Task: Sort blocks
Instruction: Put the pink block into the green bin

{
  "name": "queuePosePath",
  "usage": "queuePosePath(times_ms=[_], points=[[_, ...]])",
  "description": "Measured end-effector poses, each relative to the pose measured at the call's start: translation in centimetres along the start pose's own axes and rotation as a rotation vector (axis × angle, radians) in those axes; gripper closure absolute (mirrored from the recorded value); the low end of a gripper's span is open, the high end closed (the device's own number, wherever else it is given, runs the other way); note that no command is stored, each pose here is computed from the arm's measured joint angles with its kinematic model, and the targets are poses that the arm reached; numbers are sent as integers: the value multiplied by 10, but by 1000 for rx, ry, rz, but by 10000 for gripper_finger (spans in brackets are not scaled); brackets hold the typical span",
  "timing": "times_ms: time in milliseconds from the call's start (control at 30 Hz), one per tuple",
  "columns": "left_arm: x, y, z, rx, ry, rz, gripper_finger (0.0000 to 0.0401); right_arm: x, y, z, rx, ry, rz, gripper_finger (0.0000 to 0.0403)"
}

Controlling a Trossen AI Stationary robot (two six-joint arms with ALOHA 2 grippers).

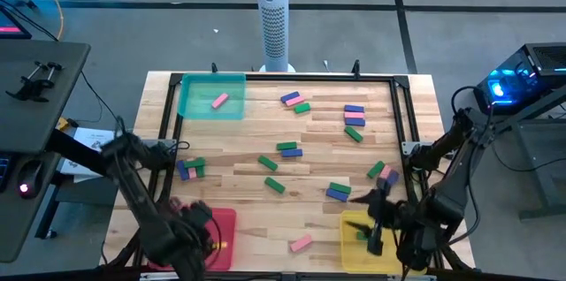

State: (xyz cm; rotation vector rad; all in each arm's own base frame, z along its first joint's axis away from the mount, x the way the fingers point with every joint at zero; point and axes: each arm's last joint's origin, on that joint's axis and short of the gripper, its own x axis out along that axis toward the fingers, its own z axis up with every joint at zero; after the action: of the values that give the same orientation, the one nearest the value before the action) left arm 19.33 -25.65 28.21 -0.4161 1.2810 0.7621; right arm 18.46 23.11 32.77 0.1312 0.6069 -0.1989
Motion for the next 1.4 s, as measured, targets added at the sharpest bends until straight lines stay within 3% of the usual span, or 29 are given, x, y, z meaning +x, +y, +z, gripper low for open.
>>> queuePosePath(times_ms=[233,433,600,800,1000,1200,1400], points=[[-29,29,36,-91,-486,-183,211,47,31,5,-246,100,245,151],[-46,41,52,-117,-697,-274,211,109,31,18,-233,172,381,151],[-66,59,50,-24,-746,-346,211,148,20,24,-263,212,450,151],[-96,101,39,118,-759,-466,218,179,11,31,-267,188,501,151],[-114,137,35,235,-776,-556,234,192,2,34,-213,182,436,151],[-114,144,38,325,-743,-543,240,190,0,53,-102,113,346,151],[-111,141,47,351,-703,-508,240,187,8,44,-178,233,437,151]])
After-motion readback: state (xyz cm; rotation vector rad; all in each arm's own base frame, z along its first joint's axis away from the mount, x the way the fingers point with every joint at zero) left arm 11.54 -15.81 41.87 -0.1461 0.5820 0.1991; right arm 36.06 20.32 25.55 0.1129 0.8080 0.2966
